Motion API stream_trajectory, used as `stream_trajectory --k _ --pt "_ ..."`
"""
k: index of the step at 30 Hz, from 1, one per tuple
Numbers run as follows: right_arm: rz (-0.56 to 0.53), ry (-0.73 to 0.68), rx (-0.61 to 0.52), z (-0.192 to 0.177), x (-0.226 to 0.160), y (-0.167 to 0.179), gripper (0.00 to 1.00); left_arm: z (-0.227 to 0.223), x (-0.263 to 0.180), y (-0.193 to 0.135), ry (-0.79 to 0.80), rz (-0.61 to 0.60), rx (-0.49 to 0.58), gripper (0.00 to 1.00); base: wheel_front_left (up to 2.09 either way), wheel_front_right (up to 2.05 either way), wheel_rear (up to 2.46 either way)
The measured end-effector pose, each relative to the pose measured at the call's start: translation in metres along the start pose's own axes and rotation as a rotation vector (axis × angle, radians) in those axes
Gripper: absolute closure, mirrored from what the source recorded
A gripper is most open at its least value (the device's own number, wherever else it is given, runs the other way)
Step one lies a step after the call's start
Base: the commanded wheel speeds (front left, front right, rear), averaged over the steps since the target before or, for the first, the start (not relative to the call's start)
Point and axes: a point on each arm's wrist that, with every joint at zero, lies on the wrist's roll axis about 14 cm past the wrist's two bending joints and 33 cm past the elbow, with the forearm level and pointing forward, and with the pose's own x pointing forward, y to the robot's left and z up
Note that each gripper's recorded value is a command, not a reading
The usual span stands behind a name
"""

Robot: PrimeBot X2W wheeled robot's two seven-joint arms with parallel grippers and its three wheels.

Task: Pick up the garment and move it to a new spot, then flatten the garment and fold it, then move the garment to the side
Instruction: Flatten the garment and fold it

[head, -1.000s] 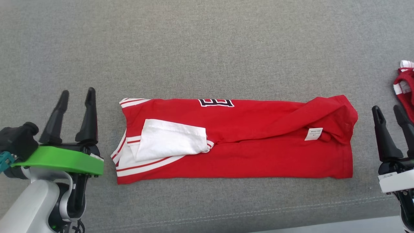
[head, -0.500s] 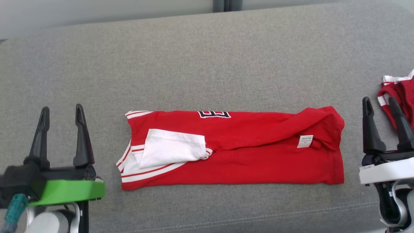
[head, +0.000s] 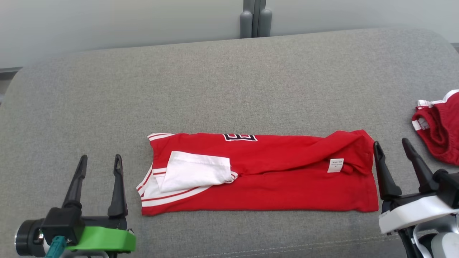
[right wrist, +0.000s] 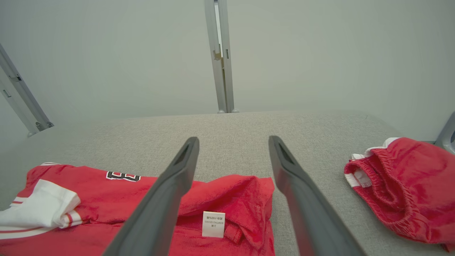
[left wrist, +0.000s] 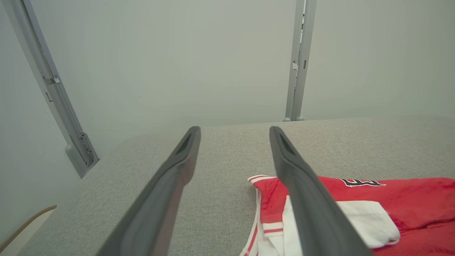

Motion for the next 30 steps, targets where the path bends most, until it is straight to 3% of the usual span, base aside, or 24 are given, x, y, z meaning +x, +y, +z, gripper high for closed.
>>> stream_trajectory --k 21,30 --pt "0.009 0.053 0.011 -0.014 -0.006 0.008 0.00 -0.017 -0.007 0.003 0.053 0.006 -0.013 0.00 0.00 0.00 0.00" --pt "-0.055 0.105 -0.016 -0.031 0.026 -0.027 0.00 -0.019 0.006 -0.005 0.046 -0.017 -0.025 0.00 0.00 0.00 0.00"
